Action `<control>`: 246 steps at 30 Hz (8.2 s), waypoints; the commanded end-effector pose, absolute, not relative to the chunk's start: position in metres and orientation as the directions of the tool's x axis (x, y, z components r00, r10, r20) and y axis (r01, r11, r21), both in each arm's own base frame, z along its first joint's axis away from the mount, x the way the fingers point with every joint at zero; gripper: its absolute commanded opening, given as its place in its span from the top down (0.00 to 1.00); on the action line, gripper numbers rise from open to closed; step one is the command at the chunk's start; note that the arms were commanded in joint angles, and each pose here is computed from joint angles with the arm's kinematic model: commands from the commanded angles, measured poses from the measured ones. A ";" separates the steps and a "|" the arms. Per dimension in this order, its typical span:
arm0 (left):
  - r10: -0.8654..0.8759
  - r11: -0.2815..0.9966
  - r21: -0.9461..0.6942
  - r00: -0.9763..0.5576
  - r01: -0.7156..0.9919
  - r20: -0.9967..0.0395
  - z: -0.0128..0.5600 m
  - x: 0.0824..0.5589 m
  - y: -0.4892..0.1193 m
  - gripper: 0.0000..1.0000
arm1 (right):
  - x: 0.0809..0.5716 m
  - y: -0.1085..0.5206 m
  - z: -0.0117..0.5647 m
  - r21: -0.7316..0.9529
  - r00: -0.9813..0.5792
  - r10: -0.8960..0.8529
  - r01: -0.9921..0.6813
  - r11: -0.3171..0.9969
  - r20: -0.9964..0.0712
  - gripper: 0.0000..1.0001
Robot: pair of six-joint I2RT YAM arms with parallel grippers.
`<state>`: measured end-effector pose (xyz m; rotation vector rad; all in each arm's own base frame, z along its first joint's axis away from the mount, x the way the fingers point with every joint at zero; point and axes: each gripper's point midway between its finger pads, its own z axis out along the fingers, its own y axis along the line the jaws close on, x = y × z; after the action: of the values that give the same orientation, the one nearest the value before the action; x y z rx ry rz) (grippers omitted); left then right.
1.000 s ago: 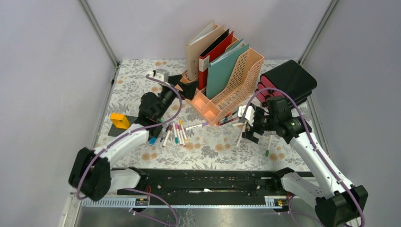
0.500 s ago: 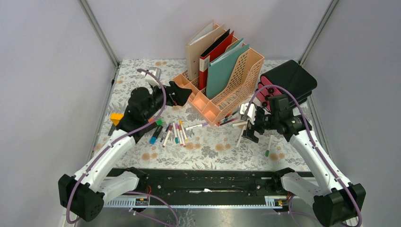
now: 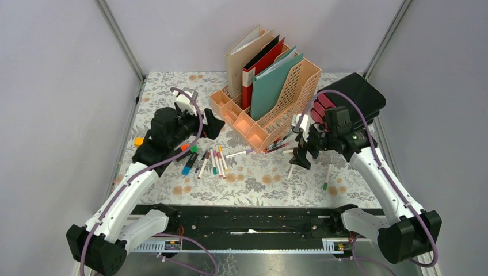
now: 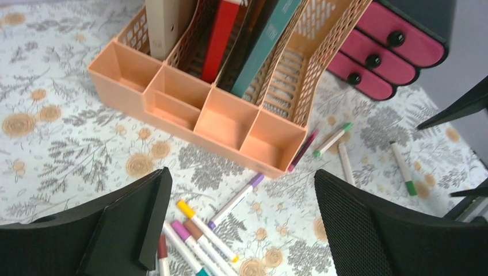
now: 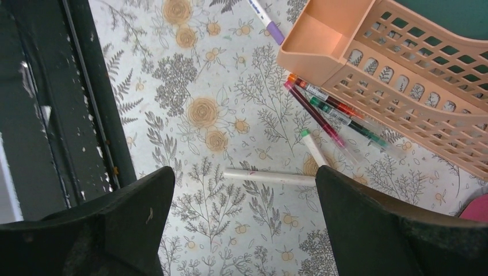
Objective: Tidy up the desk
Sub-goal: Place the folder in the storage box, then open the drawer in the storage box, then pick up the stationery from the center of the board.
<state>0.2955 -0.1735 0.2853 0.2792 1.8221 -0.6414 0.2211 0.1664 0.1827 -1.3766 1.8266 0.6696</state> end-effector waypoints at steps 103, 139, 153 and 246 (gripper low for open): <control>-0.111 0.897 -0.202 -0.241 0.394 -0.964 0.284 0.293 -0.133 0.01 | 0.388 0.050 0.155 0.645 -0.366 0.760 0.402 0.650 -0.538 0.88; -0.115 0.895 -0.203 -0.233 0.396 -0.966 0.286 0.293 -0.132 0.01 | 0.333 0.119 0.183 0.574 -0.668 0.312 -0.210 0.791 -0.675 0.00; -0.128 0.888 -0.175 -0.137 0.425 -0.982 0.311 0.281 -0.128 0.01 | 0.275 0.125 0.218 0.240 -0.488 -0.169 -0.666 0.707 -0.857 0.00; 0.208 0.906 -0.127 -0.686 0.404 -0.697 0.007 0.222 -0.454 0.83 | 0.250 0.105 0.193 0.033 -0.386 -0.389 -0.744 0.668 -0.836 0.00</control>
<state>0.2287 -0.4654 0.0232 0.3501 2.3222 -0.5180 0.2496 0.1020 0.1856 -0.8576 2.0477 0.5153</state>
